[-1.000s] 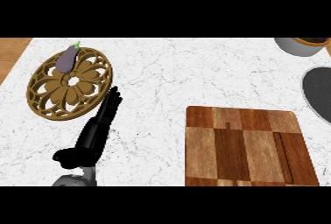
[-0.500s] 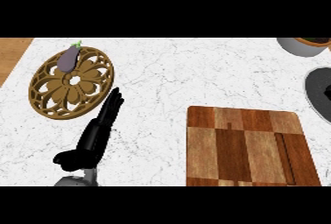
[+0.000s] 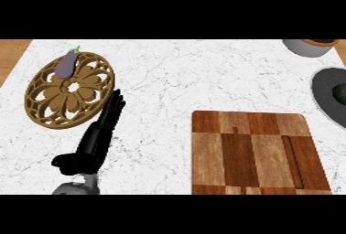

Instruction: Pick the squash from the cutting board and place it in the pan

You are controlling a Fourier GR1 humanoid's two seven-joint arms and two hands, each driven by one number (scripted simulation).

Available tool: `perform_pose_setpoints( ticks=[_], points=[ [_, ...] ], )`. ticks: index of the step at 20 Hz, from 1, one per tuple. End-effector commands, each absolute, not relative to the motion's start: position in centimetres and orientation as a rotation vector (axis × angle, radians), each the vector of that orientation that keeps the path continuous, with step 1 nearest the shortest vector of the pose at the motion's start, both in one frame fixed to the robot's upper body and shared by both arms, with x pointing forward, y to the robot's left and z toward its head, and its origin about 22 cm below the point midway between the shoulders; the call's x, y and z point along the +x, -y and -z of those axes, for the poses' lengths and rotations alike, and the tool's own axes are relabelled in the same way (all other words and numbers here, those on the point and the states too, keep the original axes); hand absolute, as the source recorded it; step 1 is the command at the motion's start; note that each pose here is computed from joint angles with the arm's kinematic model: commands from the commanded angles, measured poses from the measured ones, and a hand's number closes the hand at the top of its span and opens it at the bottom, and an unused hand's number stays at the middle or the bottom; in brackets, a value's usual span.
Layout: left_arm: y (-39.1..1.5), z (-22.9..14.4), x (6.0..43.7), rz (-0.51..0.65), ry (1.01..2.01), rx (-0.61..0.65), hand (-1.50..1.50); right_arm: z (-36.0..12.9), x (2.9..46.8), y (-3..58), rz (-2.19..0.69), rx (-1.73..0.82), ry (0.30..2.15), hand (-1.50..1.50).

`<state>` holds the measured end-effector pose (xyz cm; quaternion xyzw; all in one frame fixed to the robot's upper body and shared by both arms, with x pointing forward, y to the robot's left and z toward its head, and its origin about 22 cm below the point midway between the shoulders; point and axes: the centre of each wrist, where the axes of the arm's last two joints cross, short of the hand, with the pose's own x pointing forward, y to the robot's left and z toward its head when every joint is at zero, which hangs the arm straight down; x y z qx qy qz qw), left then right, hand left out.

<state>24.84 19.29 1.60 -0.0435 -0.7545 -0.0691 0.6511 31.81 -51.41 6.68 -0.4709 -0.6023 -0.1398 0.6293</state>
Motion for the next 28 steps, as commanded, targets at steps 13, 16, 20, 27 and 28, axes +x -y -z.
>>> perform_pose_setpoints(
  ticks=[13, 16, 20, 27, 28],
  points=[
    [-20.6, -0.8, 25.2, 0.136, 1.707, -0.078, 0.0, -1.1, 22.6, 55.3, 0.296, -0.707, 1.604, -1.5],
    [-20.7, -1.0, 23.6, 0.141, 1.699, -0.083, 0.0, -0.8, 22.1, 55.3, 0.243, -0.723, 1.613, -1.5],
    [-19.9, -0.8, 25.0, 0.134, 1.678, -0.06, 0.0, -2.3, 22.0, 56.1, 0.228, -0.752, 1.596, -1.5],
    [-18.8, -1.3, 23.6, 0.13, 1.7, -0.046, 0.0, -1.6, 20.6, 56.1, 0.179, -0.744, 1.569, -1.5],
    [-20.9, -0.6, 24.2, 0.127, 1.692, -0.059, 0.0, -1.5, 19.3, 56.6, 0.204, -0.735, 1.58, -1.5]
  ],
)
